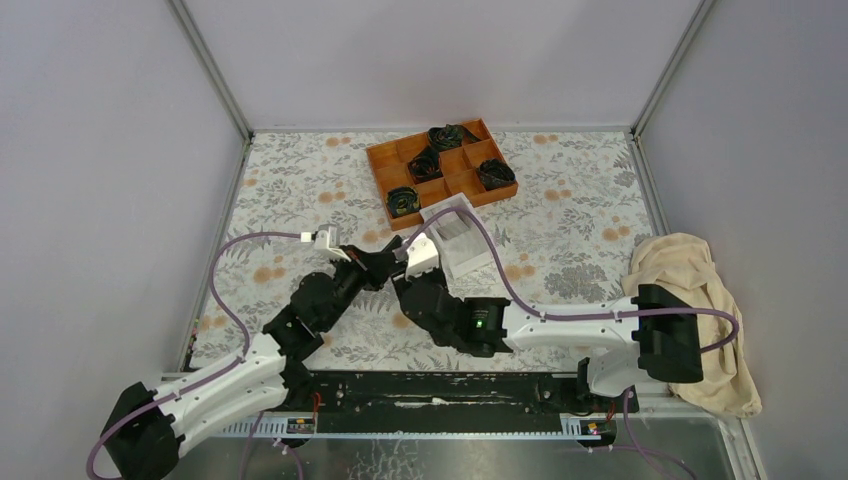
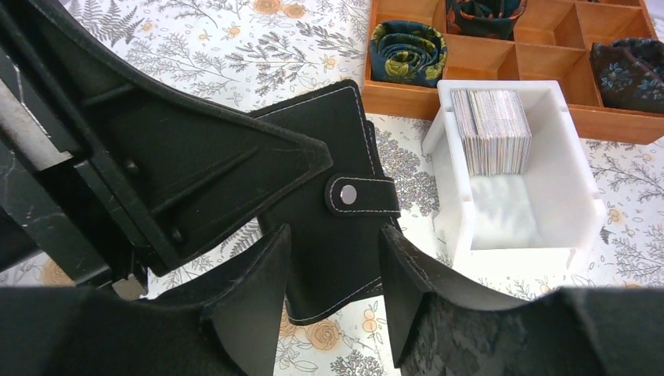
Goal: Put the credit cards into the card holder
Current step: Open the card holder.
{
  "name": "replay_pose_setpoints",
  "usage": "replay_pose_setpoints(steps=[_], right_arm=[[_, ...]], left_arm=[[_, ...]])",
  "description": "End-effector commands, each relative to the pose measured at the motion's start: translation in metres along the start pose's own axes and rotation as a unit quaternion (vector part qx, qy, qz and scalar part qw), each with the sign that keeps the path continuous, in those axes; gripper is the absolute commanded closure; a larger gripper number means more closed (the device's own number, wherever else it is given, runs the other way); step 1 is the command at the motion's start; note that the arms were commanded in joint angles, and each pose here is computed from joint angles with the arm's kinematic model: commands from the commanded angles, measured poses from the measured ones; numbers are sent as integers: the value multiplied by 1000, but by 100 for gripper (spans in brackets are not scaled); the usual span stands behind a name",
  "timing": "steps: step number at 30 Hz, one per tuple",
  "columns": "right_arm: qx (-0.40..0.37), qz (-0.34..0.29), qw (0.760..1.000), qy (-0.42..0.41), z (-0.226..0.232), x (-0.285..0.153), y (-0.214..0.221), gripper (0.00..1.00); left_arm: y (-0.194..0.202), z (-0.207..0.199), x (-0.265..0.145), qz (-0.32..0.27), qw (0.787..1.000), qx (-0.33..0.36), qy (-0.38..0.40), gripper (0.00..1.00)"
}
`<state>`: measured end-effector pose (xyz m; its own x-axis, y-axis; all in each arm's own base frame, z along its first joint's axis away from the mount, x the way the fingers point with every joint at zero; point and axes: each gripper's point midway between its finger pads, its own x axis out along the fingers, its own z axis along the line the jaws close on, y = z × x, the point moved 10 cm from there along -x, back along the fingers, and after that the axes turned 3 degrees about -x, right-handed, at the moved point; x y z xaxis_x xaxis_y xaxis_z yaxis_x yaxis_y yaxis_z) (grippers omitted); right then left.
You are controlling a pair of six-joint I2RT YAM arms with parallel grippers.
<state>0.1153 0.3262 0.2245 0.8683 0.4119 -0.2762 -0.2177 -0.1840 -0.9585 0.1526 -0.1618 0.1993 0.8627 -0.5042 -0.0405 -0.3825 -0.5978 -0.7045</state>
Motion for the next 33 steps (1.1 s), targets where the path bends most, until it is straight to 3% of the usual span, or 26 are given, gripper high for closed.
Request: replay_pose_setpoints(steps=[1,23,30,33], right_arm=[[-2,-23,1000,17,5,1,-19,47],[-10,-4,999,34,-2,13,-7,60],[-3,2,1000,24,-10,19,-2,70],[-3,2,1000,20,-15,21,-2,82]], left_arm=[[-13,-15,-1,-10,1000,9,28,100],[-18,-24,-13,-14,997,-4,75,100],[-17,-25,-14,-10,997,-7,81,100],[-16,-24,-14,-8,997,-8,81,100]])
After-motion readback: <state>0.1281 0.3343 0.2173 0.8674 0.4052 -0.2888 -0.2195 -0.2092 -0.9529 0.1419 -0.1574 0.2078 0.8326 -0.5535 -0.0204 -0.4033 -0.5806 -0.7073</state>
